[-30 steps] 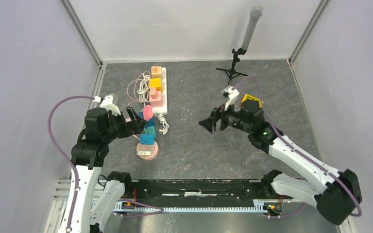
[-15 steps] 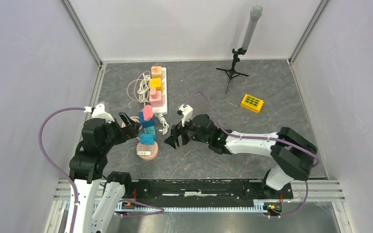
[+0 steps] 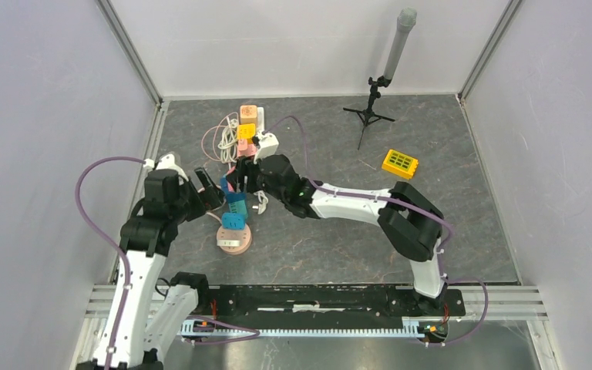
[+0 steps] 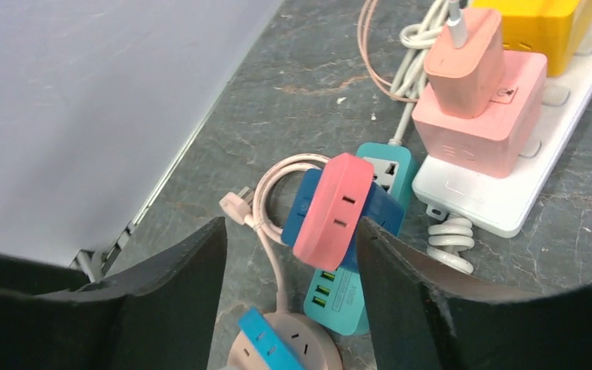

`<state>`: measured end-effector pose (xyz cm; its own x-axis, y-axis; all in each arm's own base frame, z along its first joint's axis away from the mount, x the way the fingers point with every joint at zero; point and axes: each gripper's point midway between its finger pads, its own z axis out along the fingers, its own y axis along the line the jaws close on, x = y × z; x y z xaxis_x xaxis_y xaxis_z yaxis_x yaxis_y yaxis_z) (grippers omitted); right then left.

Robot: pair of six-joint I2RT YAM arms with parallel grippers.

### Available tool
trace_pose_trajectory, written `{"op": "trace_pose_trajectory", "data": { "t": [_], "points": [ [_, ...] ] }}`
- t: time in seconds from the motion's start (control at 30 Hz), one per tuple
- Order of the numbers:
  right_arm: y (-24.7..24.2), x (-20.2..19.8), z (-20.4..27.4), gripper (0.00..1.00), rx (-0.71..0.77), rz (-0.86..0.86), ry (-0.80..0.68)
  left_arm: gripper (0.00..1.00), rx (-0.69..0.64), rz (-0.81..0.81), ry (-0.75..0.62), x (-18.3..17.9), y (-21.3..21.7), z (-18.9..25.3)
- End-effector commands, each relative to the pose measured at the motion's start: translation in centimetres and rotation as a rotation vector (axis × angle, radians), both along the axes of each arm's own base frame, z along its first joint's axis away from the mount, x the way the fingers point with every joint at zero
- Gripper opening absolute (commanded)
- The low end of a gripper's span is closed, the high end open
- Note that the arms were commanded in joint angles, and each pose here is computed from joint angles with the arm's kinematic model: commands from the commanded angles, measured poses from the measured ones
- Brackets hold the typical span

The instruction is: Pull the plug off the socket

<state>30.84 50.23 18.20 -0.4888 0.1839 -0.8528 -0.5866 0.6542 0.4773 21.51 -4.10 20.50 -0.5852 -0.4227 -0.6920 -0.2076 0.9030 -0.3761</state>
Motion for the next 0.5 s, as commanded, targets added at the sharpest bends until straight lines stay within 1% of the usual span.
{"op": "trace_pose_trajectory", "data": {
  "t": [0.0, 0.1, 0.2, 0.27, 0.3, 0.4, 0.47],
  "points": [
    [0.3, 1.8, -2.0, 0.65, -0.059, -0.108, 0.080, 1.00, -0.022, 0.083, 0.047, 1.8, 0.5, -0.9],
    [1.0, 2.1, -2.8, 0.60, -0.090, -0.110, 0.101, 0.97, -0.038, 0.085, 0.064, 2.8, 0.1, -1.4],
    [1.6, 1.9, -3.9, 0.54, -0.109, -0.089, 0.123, 0.93, -0.039, 0.095, 0.066, 3.6, 0.2, -1.7],
    [1.8, 1.9, -4.4, 0.44, -0.110, -0.077, 0.134, 0.89, -0.040, 0.101, 0.070, 4.0, 0.2, -2.1],
    [1.7, 1.9, -4.6, 0.37, -0.107, -0.081, 0.141, 0.88, -0.040, 0.106, 0.071, 4.2, 0.2, -2.2],
    [0.6, 2.2, -4.5, 0.20, -0.098, -0.127, 0.133, 0.85, -0.049, 0.115, 0.072, 4.6, 0.1, -2.7],
    [-0.4, 2.5, -4.2, 0.12, -0.089, -0.164, 0.126, 0.84, -0.077, 0.095, 0.062, 5.1, -0.5, -2.9]
  ]
}}
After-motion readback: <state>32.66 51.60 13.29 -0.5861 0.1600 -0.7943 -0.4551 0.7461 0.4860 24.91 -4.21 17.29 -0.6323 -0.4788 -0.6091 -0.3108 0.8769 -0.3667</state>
